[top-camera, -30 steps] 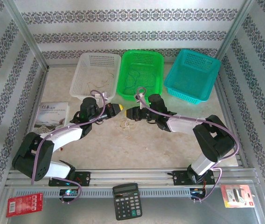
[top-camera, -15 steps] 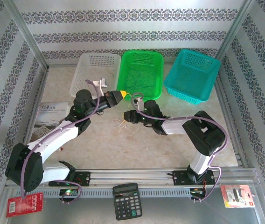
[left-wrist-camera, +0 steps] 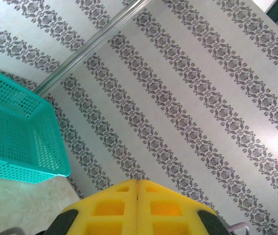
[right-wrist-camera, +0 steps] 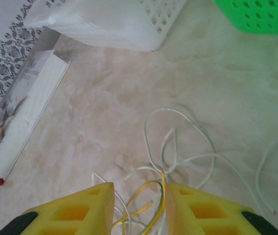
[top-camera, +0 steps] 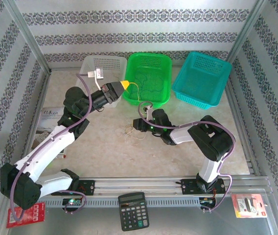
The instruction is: Untangle the cables
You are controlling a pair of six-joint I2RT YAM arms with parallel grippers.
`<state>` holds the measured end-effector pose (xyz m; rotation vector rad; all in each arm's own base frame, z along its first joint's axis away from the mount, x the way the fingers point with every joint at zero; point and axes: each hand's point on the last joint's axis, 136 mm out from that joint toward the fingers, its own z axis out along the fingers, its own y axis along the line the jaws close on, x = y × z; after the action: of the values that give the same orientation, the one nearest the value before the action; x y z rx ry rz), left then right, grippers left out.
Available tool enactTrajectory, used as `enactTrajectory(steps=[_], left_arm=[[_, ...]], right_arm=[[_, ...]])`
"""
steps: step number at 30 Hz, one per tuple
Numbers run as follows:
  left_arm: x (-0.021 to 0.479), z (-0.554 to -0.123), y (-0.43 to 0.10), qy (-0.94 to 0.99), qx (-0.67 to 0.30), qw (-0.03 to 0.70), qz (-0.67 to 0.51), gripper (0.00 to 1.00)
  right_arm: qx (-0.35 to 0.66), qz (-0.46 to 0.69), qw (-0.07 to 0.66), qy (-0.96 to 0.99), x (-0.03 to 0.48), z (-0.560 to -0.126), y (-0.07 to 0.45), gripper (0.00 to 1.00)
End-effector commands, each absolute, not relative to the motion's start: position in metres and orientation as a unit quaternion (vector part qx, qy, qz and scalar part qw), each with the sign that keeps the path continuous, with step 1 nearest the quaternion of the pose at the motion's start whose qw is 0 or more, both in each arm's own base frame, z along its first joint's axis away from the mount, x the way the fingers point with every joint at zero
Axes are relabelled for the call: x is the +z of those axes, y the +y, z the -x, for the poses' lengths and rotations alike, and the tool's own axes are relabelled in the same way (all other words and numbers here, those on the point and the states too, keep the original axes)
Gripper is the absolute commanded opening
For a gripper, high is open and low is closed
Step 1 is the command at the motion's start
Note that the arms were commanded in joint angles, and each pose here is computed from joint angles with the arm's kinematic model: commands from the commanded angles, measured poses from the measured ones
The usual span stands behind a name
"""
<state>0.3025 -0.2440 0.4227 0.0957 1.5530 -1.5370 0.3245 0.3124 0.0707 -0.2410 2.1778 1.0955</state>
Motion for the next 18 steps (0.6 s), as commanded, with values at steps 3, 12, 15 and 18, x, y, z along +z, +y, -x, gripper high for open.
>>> enactTrajectory(steps=[3,12,15,18], left_arm=[[0.447,-0.298,-0.235,0.645,-0.571,0.505,-0.055,0.0],[0.437,-0.349,-0.194,0.7,-0.44,0.562,-0.018,0.0],[0.424,-0.375,-0.174,0.713,-0.415,0.565,0.01,0.0],[0.414,-0.4,-0.154,0.718,-0.398,0.57,0.034,0.0]], right_arm=[[0.427,0.086,0.354,0.828,0.076,-0.32,0.31,0.39],[0.442,0.091,0.371,0.811,0.109,-0.312,0.305,0.55],[0.446,0.094,0.38,0.805,0.124,-0.311,0.302,0.57],[0.444,0.094,0.387,0.803,0.133,-0.311,0.297,0.57]])
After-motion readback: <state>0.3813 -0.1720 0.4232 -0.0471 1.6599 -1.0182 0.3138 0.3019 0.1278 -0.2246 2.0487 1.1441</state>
